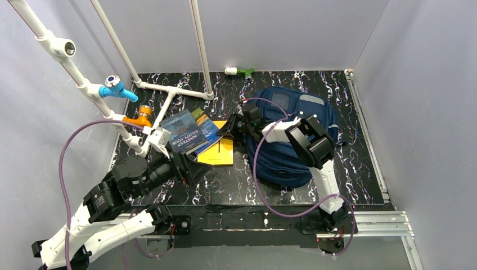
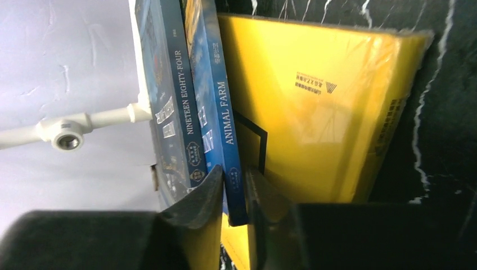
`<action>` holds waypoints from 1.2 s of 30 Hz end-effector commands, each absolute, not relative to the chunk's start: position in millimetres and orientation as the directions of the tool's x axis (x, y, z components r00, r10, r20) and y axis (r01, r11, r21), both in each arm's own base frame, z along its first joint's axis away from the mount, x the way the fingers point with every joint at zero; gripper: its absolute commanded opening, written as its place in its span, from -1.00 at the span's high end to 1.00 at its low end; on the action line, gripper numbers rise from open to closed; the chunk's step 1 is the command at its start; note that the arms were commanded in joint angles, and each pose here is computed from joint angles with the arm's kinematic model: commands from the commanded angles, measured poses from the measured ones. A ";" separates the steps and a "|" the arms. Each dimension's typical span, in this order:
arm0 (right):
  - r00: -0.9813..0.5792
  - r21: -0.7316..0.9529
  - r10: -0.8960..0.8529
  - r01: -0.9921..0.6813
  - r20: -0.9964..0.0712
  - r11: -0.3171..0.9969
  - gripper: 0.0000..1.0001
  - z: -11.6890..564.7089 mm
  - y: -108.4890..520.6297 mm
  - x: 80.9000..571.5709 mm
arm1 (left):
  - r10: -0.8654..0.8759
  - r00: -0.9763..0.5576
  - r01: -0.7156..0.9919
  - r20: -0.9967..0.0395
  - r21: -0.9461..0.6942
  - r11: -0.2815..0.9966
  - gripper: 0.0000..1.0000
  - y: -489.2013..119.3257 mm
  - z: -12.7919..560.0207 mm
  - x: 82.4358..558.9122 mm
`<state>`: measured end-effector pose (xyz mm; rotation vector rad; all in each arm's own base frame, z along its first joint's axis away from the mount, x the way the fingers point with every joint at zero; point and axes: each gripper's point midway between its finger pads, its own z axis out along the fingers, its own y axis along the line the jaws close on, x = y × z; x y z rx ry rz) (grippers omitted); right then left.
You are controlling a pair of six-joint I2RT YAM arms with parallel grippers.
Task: Pack the student bag
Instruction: Pick up the book from the center of the board.
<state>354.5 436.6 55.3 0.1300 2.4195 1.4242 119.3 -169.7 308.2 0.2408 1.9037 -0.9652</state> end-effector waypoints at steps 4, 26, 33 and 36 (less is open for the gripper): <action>-0.939 0.900 0.237 -0.135 -0.250 0.414 0.92 82.7 436.6 351.6 | -0.218 -0.551 0.517 -0.805 -0.535 0.668 -0.96 -175.1 307.3 120.5; -0.705 0.807 0.454 -0.293 -0.544 0.513 0.97 282.1 297.8 299.8 | -0.375 -0.626 0.406 -0.683 -0.697 0.592 -0.97 -221.9 310.0 146.7; -0.578 0.953 0.765 -0.257 -0.285 0.161 0.97 355.4 258.6 284.2 | -0.578 -0.600 0.353 -0.554 -0.831 0.430 -0.97 -248.9 321.6 172.3; -0.591 0.972 0.798 -0.235 -0.117 -0.032 0.97 370.1 251.5 278.1 | -0.620 -0.581 0.332 -0.528 -0.849 0.411 -0.97 -258.0 325.5 185.6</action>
